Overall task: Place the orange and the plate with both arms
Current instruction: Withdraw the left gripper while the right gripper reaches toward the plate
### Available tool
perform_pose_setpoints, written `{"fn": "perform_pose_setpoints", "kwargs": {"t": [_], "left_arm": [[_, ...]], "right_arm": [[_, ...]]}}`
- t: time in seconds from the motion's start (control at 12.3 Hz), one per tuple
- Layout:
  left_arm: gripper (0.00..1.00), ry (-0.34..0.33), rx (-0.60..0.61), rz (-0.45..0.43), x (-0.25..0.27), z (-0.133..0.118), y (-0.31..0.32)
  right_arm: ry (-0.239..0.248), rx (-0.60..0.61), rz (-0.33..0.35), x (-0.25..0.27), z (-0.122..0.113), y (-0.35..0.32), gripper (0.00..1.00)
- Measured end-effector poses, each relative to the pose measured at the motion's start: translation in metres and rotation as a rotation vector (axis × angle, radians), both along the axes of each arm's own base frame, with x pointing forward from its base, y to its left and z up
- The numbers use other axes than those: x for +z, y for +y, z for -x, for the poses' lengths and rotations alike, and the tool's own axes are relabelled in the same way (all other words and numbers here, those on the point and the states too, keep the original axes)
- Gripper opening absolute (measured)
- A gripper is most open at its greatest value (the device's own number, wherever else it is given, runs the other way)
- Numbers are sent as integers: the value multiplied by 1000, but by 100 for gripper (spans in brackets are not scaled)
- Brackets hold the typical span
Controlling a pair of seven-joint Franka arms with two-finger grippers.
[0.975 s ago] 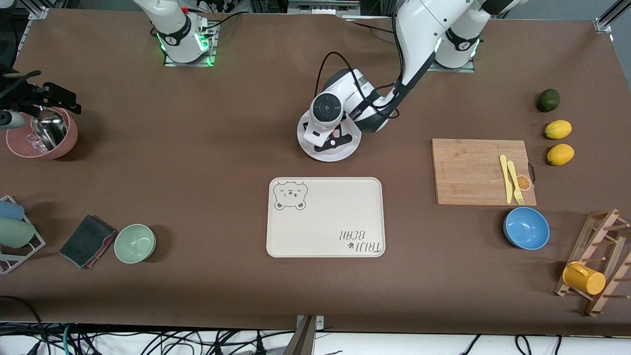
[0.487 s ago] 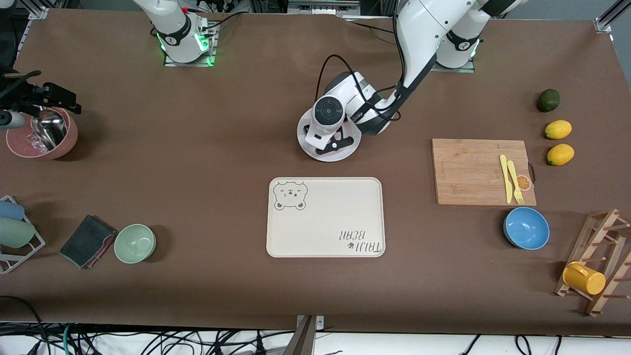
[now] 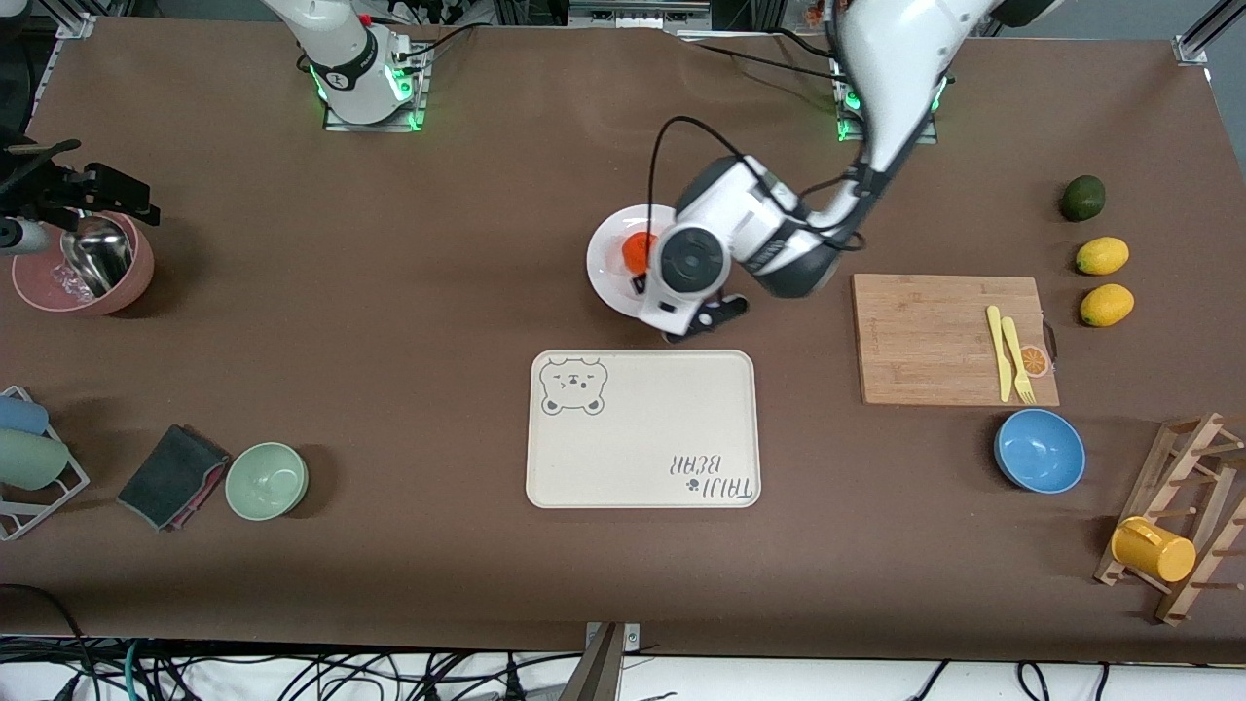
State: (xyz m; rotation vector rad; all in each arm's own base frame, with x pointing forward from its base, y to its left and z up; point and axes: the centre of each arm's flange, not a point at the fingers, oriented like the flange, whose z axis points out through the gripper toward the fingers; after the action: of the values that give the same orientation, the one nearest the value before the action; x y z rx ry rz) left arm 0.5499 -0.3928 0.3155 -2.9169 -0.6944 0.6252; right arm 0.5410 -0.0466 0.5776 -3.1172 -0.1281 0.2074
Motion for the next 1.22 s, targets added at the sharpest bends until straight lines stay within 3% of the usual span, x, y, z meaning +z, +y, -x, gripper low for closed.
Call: {"fn": "perform_pose_setpoints", "kwargs": {"t": [0.24,0.49,0.89,1.06,1.22], "left_arm": [[100,-27,44,33,30,-72,128],[100,-49,15,62,32,-108,248],[100,-74,-104,127,39,-121,355],[100,-123,-160,104,66,-121,378],[100,-171,-246,91,104,-114,401]], "right_arm": [[0,-1,0,0,0,0,100],[0,-1,0,0,0,-1,100],[10,2,-1,-3,-1,1,100],[78,22,-28,-24,-5,16,100],[156,60,-101,-52,-10,49,100]]}}
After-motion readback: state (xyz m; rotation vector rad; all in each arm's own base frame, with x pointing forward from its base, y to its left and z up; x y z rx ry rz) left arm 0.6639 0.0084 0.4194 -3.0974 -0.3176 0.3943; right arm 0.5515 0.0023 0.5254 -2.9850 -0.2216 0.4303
